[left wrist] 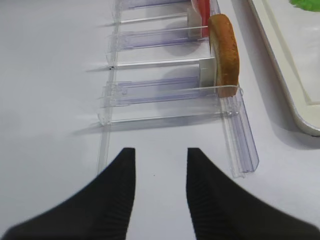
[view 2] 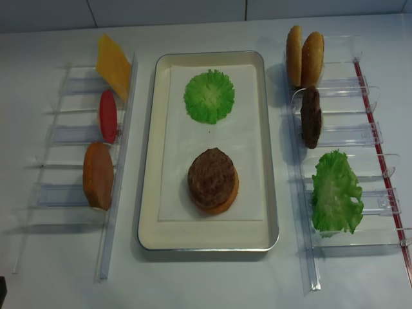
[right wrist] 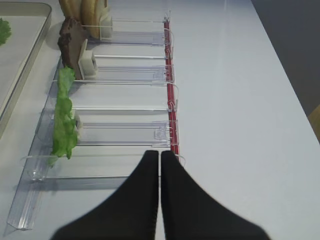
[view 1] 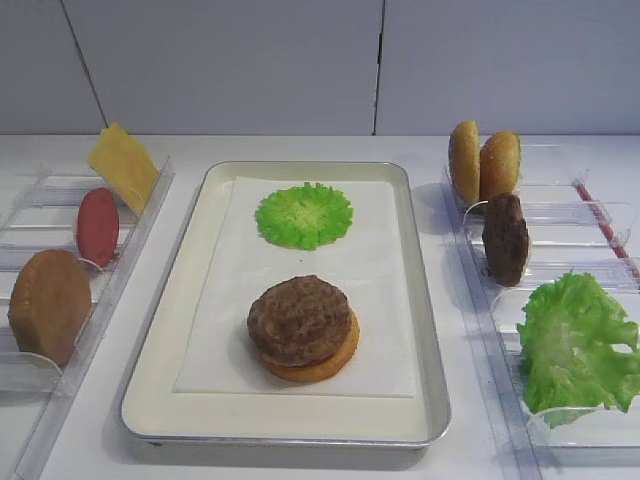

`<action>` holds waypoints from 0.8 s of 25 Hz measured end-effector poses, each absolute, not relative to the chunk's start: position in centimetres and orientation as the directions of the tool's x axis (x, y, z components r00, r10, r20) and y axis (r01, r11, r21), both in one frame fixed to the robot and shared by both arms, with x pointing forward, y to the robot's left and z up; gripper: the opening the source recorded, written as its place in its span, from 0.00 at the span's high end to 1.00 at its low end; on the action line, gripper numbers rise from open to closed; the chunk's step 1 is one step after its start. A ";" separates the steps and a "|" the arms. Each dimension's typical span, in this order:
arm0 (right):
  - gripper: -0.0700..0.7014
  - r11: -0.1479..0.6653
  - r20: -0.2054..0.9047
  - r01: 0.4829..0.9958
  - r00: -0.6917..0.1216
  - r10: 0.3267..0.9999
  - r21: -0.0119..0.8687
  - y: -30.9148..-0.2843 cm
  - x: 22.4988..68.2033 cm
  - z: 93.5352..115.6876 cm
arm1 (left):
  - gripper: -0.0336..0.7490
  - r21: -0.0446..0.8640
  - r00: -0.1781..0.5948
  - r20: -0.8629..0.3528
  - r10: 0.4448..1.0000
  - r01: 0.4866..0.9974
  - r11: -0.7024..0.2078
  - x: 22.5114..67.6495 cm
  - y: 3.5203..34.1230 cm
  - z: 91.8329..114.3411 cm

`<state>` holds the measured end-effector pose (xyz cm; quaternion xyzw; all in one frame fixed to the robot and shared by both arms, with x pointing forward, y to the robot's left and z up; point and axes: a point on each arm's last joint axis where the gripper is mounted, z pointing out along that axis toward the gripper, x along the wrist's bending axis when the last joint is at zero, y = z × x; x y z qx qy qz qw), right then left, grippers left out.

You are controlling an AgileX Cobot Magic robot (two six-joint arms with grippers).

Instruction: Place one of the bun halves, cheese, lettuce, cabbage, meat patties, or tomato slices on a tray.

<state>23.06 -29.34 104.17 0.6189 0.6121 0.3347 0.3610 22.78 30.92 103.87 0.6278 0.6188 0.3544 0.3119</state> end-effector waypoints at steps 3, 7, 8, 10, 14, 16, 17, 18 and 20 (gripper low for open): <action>0.86 0.010 -0.028 0.516 0.027 0.999 0.857 -29.3 23.1 104.2 | 0.66 0.830 -0.017 0.059 0.998 0.556 -0.040 22.8 30.9 103.9; 0.86 0.010 -0.028 0.516 0.027 0.999 0.857 -29.3 23.1 104.2 | 0.66 0.830 -0.017 0.059 0.998 0.556 -0.040 22.8 30.9 103.9; 0.86 0.010 -0.028 0.516 0.027 0.999 0.857 -29.3 23.1 104.2 | 0.66 0.830 -0.017 0.059 0.998 0.556 -0.040 22.8 30.9 103.9; 0.86 0.010 -0.028 0.516 0.027 0.999 0.857 -29.3 23.1 104.2 | 0.66 0.830 -0.017 0.059 0.998 0.556 -0.040 22.8 30.9 103.9; 0.86 0.010 -0.028 0.516 0.027 0.999 0.857 -29.3 23.1 104.2 | 0.66 0.830 -0.017 0.059 0.998 0.556 -0.040 22.8 30.9 103.9; 0.86 0.010 -0.028 0.516 0.027 0.999 0.857 -29.3 23.1 104.2 | 0.66 0.830 -0.017 0.059 0.998 0.556 -0.040 22.8 30.9 103.9; 0.86 0.010 -0.028 0.516 0.027 0.999 0.857 -29.3 23.1 104.2 | 0.66 0.830 -0.017 0.059 0.998 0.556 -0.040 22.8 30.9 103.9; 0.86 0.010 -0.028 0.516 0.027 0.999 0.857 -29.3 23.1 104.2 | 0.66 0.830 -0.017 0.059 0.998 0.556 -0.040 22.8 30.9 103.9; 0.86 0.010 -0.028 0.516 0.027 0.999 0.857 -29.3 23.1 104.2 | 0.66 0.830 -0.017 0.059 0.998 0.556 -0.040 22.8 30.9 103.9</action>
